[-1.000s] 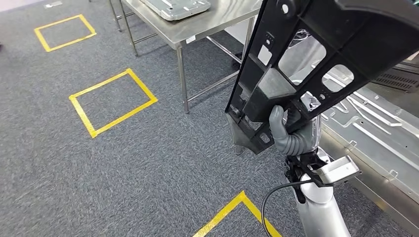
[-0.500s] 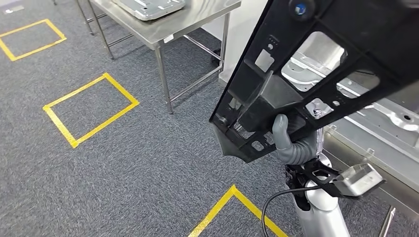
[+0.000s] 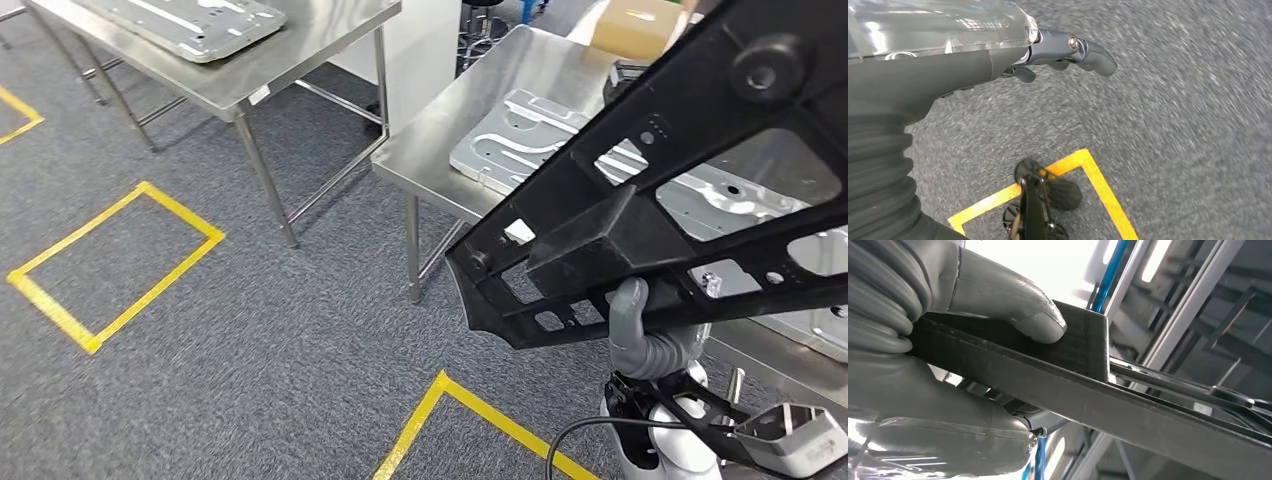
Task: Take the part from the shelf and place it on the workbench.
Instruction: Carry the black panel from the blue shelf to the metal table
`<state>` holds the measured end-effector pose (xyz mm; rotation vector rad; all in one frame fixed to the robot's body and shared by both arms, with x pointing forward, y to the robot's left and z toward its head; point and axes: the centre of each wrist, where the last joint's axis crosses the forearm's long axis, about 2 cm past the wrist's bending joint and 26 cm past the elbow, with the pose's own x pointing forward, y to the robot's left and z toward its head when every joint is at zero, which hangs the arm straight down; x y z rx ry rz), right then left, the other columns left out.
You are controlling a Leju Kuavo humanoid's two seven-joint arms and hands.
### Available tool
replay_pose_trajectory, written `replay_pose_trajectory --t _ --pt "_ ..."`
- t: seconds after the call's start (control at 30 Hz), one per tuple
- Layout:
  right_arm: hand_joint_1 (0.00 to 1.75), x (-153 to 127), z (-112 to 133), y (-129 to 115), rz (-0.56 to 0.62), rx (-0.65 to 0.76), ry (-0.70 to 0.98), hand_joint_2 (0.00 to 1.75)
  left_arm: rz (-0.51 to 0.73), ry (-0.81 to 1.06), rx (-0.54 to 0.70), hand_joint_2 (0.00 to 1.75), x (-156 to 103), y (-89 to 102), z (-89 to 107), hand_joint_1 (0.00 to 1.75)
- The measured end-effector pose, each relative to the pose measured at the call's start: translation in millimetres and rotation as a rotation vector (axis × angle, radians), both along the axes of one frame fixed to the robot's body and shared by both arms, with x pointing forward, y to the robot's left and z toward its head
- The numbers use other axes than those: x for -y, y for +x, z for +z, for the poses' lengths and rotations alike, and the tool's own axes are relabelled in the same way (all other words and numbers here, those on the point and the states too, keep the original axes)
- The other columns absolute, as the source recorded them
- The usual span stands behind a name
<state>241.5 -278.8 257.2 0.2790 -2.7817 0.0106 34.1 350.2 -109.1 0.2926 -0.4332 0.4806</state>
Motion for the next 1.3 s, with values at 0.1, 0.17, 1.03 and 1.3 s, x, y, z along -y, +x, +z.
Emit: replay_pose_trajectory --t 0.1,0.17,1.03,1.3 --pt "1.75 2.3 -3.6 -2.5 -0.013 -0.009 0.006 1.75 0.003 0.002 -0.003 1.75 -0.3 1.6 0.2 0.00" --pt "1.75 2.6 -3.3 -2.5 -0.015 -0.011 0.004 1.75 0.007 0.003 -0.001 1.75 0.1 4.5 0.5 0.00" --pt "1.75 -1.8 7.5 4.3 -0.070 -0.004 -0.006 1.75 0.018 -0.017 0.037 1.75 1.4 6.5 0.5 0.00" --pt "1.75 -3.3 12.3 8.5 -0.066 0.015 -0.014 1.75 0.028 -0.019 0.058 1.75 4.0 8.4 0.4 0.00"
